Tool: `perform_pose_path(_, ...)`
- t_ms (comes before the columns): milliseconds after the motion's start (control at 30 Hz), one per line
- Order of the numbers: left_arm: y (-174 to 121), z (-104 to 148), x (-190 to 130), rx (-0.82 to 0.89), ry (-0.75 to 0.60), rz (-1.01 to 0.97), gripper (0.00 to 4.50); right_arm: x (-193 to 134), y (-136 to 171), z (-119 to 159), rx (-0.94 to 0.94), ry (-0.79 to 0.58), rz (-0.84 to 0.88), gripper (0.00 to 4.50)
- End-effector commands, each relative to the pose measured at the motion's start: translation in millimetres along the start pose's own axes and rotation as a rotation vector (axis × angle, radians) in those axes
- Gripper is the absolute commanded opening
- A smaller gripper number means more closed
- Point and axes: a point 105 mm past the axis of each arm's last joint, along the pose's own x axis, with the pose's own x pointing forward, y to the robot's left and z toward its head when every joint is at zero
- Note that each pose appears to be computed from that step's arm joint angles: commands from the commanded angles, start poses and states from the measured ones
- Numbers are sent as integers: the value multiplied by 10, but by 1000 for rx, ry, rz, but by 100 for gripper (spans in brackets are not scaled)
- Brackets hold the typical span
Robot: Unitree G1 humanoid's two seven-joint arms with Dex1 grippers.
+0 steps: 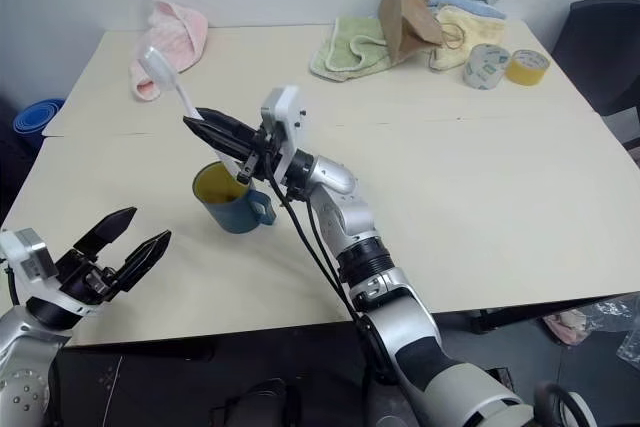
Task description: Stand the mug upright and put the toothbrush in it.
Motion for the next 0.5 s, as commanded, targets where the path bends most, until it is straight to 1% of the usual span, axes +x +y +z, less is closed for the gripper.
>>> perform_pose_path(33,2,84,-19,47,-10,-7,450,130,163,36,-1,-66,59,185)
perform_pose_path(100,4,81,-19,49,-7,-13,450,98,137,66,-7,-71,57,262)
perform_pose_path(133,2,80,-19,51,-5,-17,450,79,120,87,-13,-74,55,290)
perform_pose_path(167,1,75,-20,50,-3,-20,450,51,99,117,-14,-77,56,327)
perform_pose_path(200,-10,57,-25,55,15,-37,450,-12,42,179,-39,-72,48,362)
perform_pose_path(233,-21,30,-35,64,39,-55,450,-94,-6,237,-62,-61,49,388)
perform_pose_path(267,-28,-2,-48,79,70,-70,450,-189,-54,289,-91,-42,49,432)
perform_pose_path(300,-24,-46,-65,100,111,-82,450,-322,-112,340,-127,-11,44,449)
perform_pose_path(367,-28,-118,-102,132,179,-109,450,-598,-174,410,-191,63,52,449)
perform_pose_path(500,4,-215,-212,226,306,-168,450,-1347,-265,552,-296,296,67,449)
